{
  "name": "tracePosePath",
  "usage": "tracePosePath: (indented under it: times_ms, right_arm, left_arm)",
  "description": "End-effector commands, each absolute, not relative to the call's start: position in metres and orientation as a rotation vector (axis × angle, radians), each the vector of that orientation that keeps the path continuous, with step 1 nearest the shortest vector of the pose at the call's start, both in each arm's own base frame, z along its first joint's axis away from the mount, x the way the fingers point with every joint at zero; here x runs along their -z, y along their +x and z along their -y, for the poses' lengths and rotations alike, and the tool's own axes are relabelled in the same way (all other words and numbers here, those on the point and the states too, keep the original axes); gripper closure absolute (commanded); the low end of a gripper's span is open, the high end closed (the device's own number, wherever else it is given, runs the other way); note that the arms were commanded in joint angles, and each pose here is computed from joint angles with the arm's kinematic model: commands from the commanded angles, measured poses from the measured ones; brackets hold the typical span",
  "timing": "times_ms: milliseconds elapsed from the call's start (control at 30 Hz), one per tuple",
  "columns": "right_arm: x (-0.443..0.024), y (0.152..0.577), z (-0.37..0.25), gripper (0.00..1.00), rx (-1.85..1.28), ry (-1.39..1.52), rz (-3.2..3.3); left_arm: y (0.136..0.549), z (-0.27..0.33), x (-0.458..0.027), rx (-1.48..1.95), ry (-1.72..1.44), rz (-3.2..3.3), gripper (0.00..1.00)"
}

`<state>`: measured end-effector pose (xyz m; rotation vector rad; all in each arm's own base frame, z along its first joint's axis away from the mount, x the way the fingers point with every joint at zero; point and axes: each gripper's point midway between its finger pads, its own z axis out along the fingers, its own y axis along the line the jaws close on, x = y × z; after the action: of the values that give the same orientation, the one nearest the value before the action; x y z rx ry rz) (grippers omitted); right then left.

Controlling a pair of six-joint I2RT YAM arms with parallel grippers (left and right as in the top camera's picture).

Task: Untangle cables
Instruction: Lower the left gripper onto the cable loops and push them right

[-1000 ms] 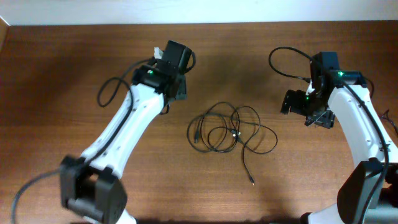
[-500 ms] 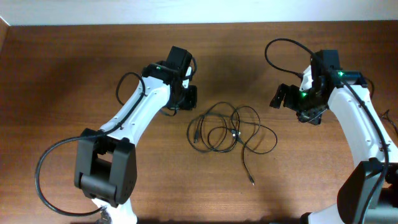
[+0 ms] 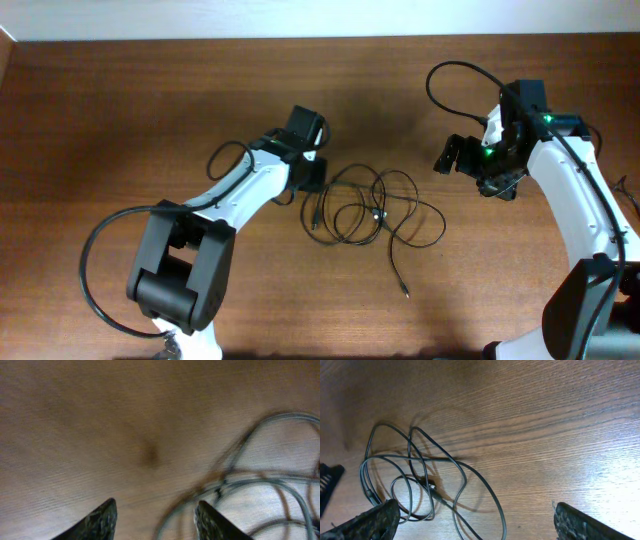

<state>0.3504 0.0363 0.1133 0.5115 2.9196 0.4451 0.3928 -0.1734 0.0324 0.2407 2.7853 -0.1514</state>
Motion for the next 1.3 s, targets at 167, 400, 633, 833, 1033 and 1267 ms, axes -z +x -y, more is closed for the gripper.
tracePosePath:
  times_ms: [167, 400, 633, 833, 1033, 1267]
  right_arm:
    - [-0.117, 0.349, -0.039, 0.02, -0.455, 0.517, -2.910]
    - [-0.117, 0.349, -0.039, 0.02, -0.455, 0.517, -2.910]
    - [-0.117, 0.349, -0.039, 0.01, -0.455, 0.517, -2.911]
    - [-0.117, 0.349, -0.039, 0.01, -0.455, 0.517, -2.910]
    - [-0.117, 0.349, -0.039, 0.01, -0.455, 0.517, -2.910]
    - [-0.117, 0.349, -0.039, 0.02, -0.455, 0.517, -2.910]
  left_arm:
    - [0.399, 0.154, -0.027, 0.064, 0.204, -2.780, 0.45]
    - [0.396, 0.159, -0.027, 0.106, 0.213, -2.793, 0.45]
    - [0.396, 0.159, -0.027, 0.108, 0.214, -2.792, 0.42]
    - [0.394, 0.165, -0.027, 0.159, 0.223, -2.797, 0.40]
    - [0.393, 0.165, -0.027, 0.159, 0.224, -2.800, 0.40]
    - [0.378, 0.192, -0.085, 0.386, 0.446, -2.733, 0.23]
